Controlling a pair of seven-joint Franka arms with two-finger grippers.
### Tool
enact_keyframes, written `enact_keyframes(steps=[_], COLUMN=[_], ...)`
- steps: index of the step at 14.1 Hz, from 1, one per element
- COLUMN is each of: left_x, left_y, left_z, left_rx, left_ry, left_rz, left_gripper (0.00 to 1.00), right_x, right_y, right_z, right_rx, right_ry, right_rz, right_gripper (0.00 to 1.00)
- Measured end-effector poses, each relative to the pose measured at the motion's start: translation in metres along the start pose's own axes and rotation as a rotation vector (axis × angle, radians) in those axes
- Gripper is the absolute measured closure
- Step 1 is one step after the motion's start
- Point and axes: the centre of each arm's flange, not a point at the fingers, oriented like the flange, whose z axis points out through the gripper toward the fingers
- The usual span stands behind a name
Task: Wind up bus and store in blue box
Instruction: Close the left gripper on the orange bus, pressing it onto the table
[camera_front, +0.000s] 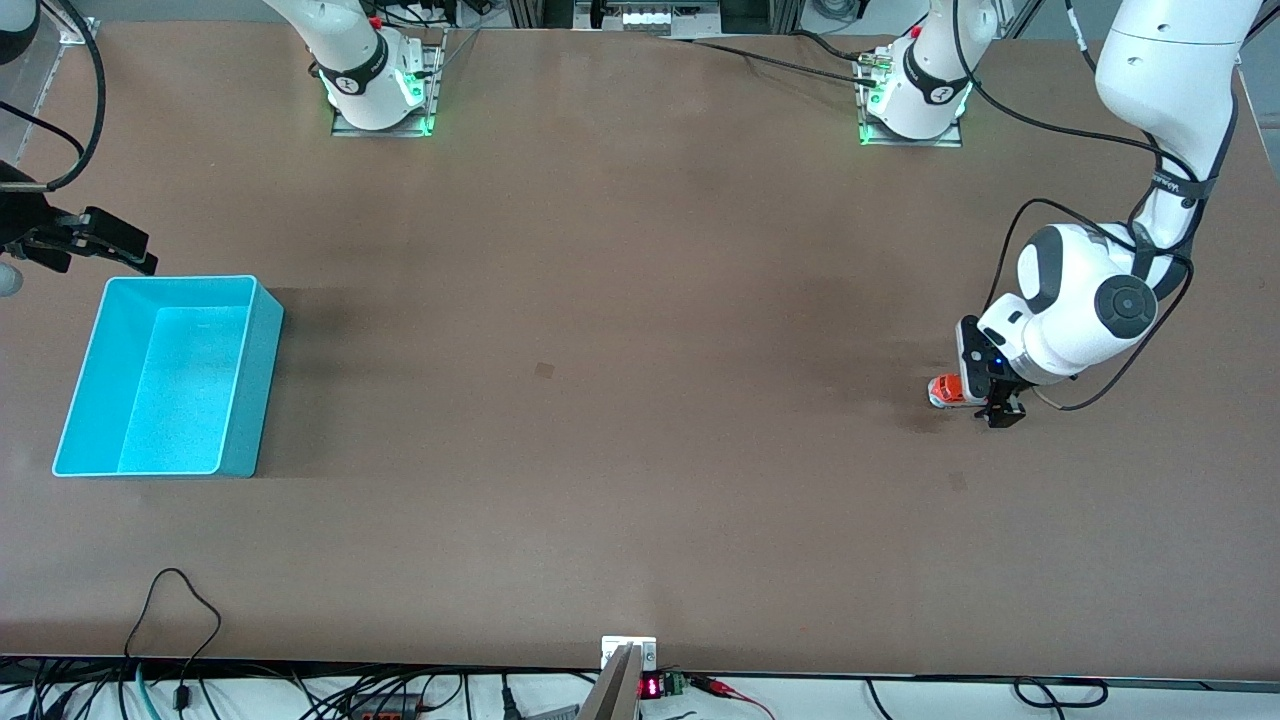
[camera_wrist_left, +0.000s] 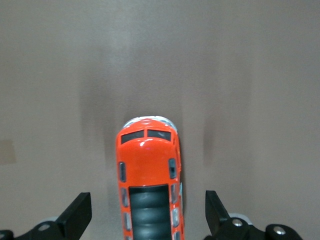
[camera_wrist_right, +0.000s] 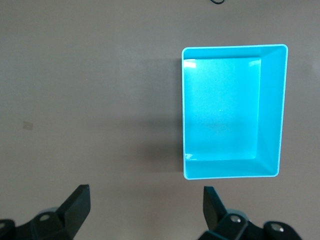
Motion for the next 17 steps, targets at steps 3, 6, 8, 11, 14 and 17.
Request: enact_keyframes(steps=[3, 6, 8, 11, 14, 17], left_x=[0.0002, 0.0002, 0.0002, 0.0002, 0.0001, 0.0000], left_y=[0.0032, 0.0032, 0.0028, 0.0025, 0.0025, 0.0025], left_z=[0.0033, 0.0033, 0.0029, 0.0024, 0.0024, 0.0024], left_rx=[-0.006, -0.006, -0.002, 0.000, 0.000, 0.000], left_ry=[0.000, 0.000, 0.000, 0.000, 0.000, 0.000], left_rz=[0.000, 0.001, 0.001, 0.001, 0.001, 0.000], left_gripper=[0.06, 0.24, 0.43, 0.47, 0.47, 0.47], right_x=[0.0000, 0.0000, 0.0000, 0.0000, 0.0000, 0.0000], right_y=[-0.0001, -0.0002, -0.0002, -0.0001, 0.0001, 0.0016], right_z=[0.0000, 0.0000, 0.0000, 0.0000, 0.0000, 0.0000], right_rx=[0.001, 0.003, 0.004, 0.004, 0.009, 0.010], right_ry=[0.000, 0.000, 0.000, 0.000, 0.000, 0.000], right_rz=[0.000, 0.000, 0.000, 0.001, 0.002, 0.005], right_gripper=[0.00, 0.00, 0.00, 0.00, 0.00, 0.00])
